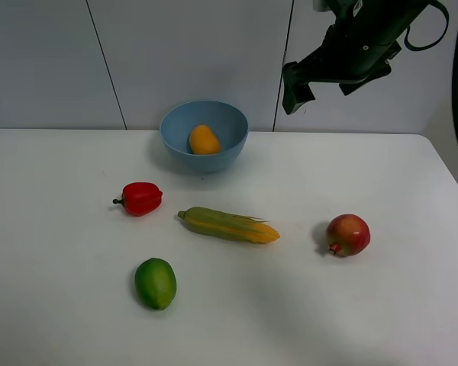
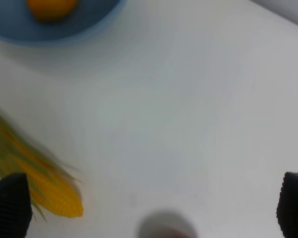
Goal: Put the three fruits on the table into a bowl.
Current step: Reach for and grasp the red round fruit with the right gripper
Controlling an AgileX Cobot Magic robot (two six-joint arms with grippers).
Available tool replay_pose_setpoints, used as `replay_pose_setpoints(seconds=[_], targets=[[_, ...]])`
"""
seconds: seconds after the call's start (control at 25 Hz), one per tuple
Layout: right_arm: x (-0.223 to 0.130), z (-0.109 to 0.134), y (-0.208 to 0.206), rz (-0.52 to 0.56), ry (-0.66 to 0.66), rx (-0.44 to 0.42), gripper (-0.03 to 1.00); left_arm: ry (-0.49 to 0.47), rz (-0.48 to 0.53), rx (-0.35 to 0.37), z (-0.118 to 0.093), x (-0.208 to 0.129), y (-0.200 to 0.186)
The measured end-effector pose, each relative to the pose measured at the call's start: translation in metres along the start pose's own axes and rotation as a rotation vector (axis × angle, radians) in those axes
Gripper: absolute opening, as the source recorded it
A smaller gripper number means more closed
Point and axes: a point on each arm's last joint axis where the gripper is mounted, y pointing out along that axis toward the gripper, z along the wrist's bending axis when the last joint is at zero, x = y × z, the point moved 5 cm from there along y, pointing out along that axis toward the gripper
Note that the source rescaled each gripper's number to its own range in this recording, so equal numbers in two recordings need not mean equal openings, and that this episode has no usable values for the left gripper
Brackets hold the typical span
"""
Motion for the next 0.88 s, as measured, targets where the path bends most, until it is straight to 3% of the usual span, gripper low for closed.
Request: replay_pose_setpoints(seconds=[0.28,0.64,0.88], targets=[[-0.051,-0.002,0.006,-0.124,0.008,0.002,1.0,0.0,0.0,0.0,0.0,0.0,0.0],[-0.155,-0.029,0.051,0.048,0.148,-0.041,1.0,0.0,0.0,0.0,0.0,0.0,0.0],[-0.18,-0.054,0.066,0.015,0.243,-0.085,1.0,0.0,0.0,0.0,0.0,0.0,0.0]])
